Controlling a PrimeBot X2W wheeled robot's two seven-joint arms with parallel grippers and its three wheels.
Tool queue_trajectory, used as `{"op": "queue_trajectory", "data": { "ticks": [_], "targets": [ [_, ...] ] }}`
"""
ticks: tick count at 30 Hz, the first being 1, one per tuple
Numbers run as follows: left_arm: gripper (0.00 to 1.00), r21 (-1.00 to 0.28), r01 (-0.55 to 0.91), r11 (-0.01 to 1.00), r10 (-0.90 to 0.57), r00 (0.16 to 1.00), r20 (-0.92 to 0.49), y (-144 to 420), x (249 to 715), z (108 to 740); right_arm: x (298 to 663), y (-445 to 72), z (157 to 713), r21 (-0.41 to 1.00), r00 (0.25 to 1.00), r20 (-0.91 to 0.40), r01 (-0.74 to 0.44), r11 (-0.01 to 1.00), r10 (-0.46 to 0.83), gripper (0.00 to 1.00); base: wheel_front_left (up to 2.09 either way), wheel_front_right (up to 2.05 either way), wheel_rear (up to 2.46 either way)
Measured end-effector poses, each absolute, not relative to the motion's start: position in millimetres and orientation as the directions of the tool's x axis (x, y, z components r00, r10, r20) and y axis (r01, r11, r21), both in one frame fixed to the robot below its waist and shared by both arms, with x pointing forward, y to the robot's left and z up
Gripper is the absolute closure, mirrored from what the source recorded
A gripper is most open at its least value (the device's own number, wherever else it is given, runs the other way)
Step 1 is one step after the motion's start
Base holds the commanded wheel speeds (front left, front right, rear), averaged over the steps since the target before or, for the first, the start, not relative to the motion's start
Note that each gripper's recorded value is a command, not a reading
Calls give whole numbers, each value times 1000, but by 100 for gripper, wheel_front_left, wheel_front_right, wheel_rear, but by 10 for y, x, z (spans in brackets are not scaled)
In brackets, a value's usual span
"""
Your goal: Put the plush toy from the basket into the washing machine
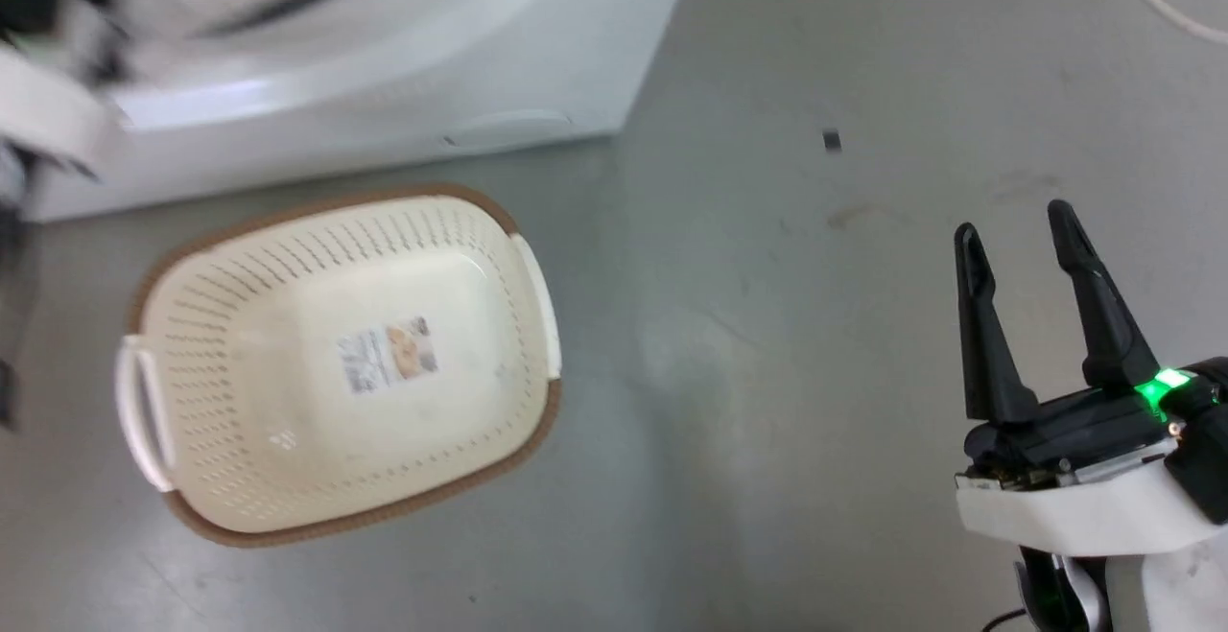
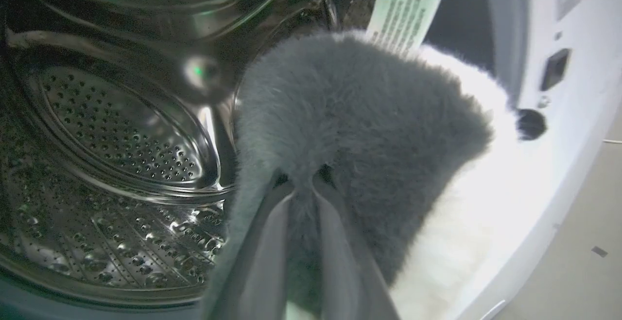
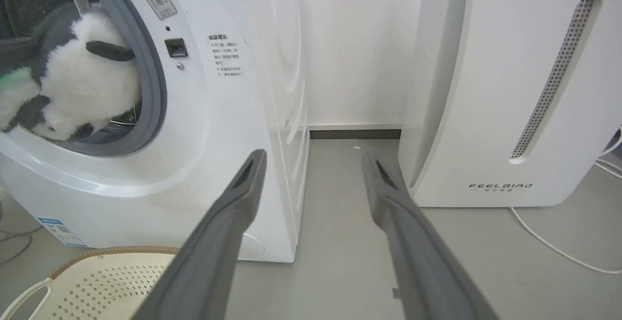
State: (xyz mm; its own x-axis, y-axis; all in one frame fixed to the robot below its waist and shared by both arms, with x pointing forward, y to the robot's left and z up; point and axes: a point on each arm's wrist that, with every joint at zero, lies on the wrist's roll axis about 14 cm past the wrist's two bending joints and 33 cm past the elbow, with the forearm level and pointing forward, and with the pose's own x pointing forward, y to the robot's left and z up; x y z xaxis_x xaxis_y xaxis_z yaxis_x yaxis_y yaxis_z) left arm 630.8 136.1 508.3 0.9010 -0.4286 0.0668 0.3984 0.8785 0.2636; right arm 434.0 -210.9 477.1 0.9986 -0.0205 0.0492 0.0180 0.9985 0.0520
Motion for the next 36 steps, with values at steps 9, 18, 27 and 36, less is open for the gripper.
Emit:
{"op": "queue_trajectory", "data": {
  "ticks": [9,18,27,36],
  "targets": [
    [100,353,397,847,-404,913,-57,1376,7200,4790,4368,-2238,4327,56,996,-69,64,996,-60,0,0,0,0],
    [100,432,371,822,-374,924,-81,1298,7775,4620,4325,-2351,4056,43,984,-150,102,994,-95,0,0,0,0],
    [100,305,495,814,-386,852,-354,1064,7745,3815,4327,-2372,3912,48,977,-186,113,992,-102,0,0,0,0],
    [0,282,501,818,-403,849,-342,1142,7677,3855,4415,-2370,3968,50,983,-156,103,993,-94,0,0,0,0]
  ]
}}
